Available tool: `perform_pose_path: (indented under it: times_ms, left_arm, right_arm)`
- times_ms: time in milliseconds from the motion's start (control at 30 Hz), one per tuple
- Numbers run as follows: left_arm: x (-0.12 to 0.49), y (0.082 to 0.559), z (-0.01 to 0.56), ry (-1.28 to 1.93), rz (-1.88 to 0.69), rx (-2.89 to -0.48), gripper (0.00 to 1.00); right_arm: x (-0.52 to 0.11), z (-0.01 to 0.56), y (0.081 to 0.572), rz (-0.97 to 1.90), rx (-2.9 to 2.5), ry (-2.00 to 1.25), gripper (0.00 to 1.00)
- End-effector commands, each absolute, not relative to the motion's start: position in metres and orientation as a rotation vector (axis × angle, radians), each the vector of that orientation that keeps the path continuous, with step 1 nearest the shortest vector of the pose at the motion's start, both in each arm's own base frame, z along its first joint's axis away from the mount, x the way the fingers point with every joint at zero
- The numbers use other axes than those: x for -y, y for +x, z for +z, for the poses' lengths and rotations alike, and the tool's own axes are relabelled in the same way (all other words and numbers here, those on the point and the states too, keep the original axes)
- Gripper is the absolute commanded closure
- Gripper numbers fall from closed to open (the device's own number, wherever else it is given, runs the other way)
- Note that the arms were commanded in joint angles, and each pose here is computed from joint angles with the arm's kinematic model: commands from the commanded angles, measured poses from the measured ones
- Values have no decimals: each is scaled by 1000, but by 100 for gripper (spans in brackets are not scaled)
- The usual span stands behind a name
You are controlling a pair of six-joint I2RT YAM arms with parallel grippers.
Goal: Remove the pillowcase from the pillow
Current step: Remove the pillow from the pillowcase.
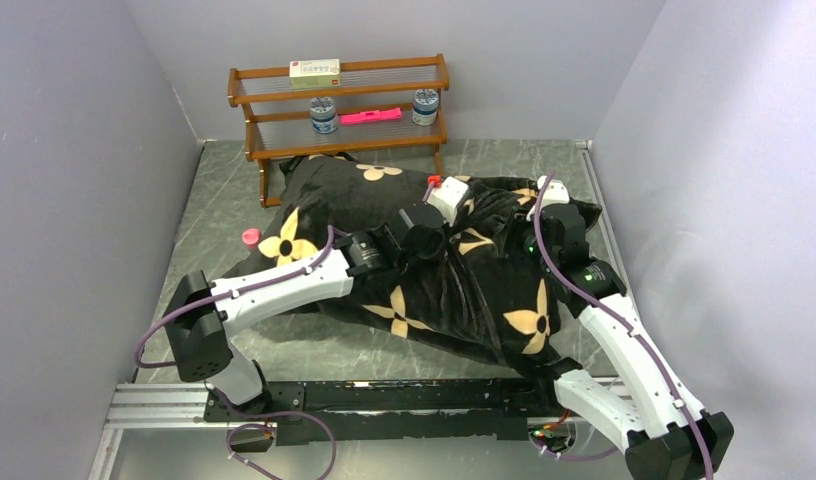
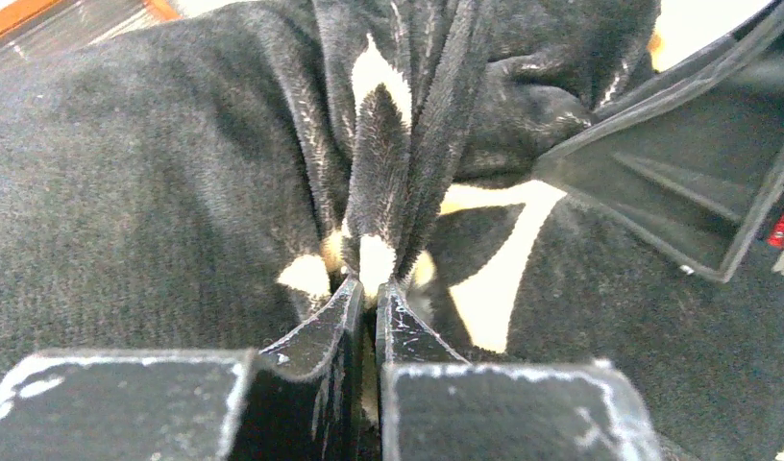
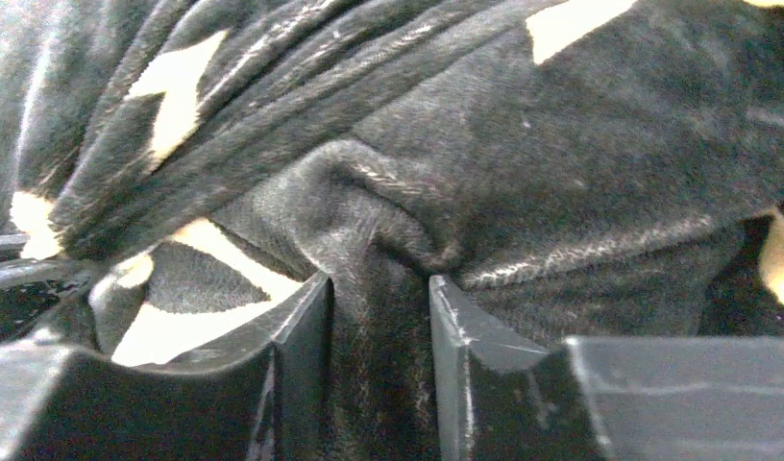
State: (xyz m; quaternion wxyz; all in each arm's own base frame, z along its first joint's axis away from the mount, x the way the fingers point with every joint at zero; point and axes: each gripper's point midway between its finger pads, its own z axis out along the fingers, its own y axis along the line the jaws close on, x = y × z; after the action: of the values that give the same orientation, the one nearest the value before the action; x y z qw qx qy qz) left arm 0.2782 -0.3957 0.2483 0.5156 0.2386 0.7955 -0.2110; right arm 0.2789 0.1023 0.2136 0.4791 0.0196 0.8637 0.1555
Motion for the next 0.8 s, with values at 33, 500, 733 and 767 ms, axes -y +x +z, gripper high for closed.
perform_pose_path:
  times_ms: [33,500,733,767]
  left_arm:
    - [355,292,253,479,-435,-1928,95]
    - [335,301,242,430,-432,-1954,95]
    - [344,297,233,451,-480,-1975,95]
    - [345,297,232,453,-481,-1978,95]
  right_arm:
    - [-74,195,261,221,-2199,143,74]
    - [-21,210,250,-5,-2091,494,100]
    - [-29,225,254,35,-2073,387,83]
    - [-36,233,256,75,-2061,329,77]
